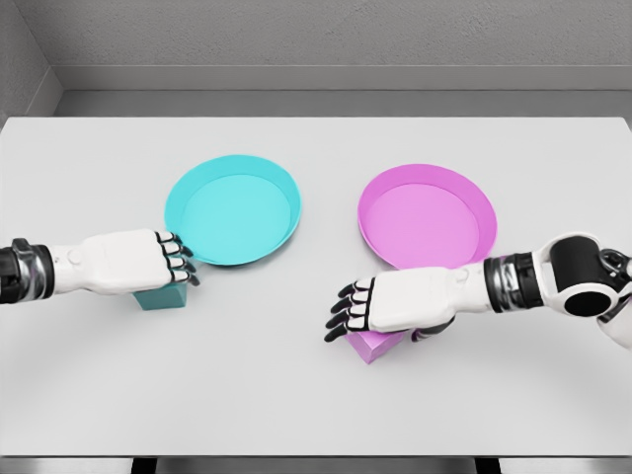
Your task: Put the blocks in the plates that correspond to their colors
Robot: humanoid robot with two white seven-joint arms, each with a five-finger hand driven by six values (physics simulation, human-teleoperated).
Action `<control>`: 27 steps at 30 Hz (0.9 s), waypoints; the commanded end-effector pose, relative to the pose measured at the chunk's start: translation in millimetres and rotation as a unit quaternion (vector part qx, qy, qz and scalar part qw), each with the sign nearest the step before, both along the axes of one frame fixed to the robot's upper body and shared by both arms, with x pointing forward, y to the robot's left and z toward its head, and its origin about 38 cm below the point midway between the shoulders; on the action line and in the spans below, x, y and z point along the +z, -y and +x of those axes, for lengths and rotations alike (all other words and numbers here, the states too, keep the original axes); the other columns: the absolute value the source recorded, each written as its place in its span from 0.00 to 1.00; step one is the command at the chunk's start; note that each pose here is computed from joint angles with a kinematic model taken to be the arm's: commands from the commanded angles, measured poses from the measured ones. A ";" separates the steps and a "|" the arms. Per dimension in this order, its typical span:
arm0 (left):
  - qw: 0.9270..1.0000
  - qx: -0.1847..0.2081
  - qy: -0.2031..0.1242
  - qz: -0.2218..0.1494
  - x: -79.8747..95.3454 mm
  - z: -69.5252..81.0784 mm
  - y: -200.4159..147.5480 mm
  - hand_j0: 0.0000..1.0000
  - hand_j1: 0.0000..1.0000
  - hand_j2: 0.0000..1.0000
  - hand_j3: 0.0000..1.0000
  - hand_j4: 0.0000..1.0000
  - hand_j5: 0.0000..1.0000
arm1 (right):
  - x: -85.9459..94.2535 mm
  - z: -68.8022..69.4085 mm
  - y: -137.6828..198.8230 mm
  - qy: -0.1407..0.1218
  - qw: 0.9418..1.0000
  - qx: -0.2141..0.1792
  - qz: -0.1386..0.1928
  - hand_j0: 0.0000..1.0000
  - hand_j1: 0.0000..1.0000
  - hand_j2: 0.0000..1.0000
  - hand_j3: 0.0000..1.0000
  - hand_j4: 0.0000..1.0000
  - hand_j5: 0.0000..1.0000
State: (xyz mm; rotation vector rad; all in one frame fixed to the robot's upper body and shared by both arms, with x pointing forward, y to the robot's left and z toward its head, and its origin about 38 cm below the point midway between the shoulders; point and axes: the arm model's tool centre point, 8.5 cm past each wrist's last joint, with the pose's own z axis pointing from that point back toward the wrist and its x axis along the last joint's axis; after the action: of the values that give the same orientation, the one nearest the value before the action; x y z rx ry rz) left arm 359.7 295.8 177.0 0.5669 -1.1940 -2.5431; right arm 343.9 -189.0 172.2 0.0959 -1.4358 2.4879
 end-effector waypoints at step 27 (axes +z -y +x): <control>0.999 0.024 0.011 -0.023 37.8 2.6 -24.3 0.48 0.48 0.48 0.48 0.48 0.48 | 32.7 18.4 4.7 0.040 0.999 -0.013 0.004 0.39 0.39 0.39 0.39 0.39 0.39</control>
State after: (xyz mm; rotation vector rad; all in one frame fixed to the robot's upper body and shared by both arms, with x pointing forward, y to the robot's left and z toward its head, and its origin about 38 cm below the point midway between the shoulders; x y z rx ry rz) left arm 361.5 315.2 207.0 0.6013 -1.2152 -2.4941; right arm 360.7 -193.4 201.0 -0.0138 -1.4536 2.5054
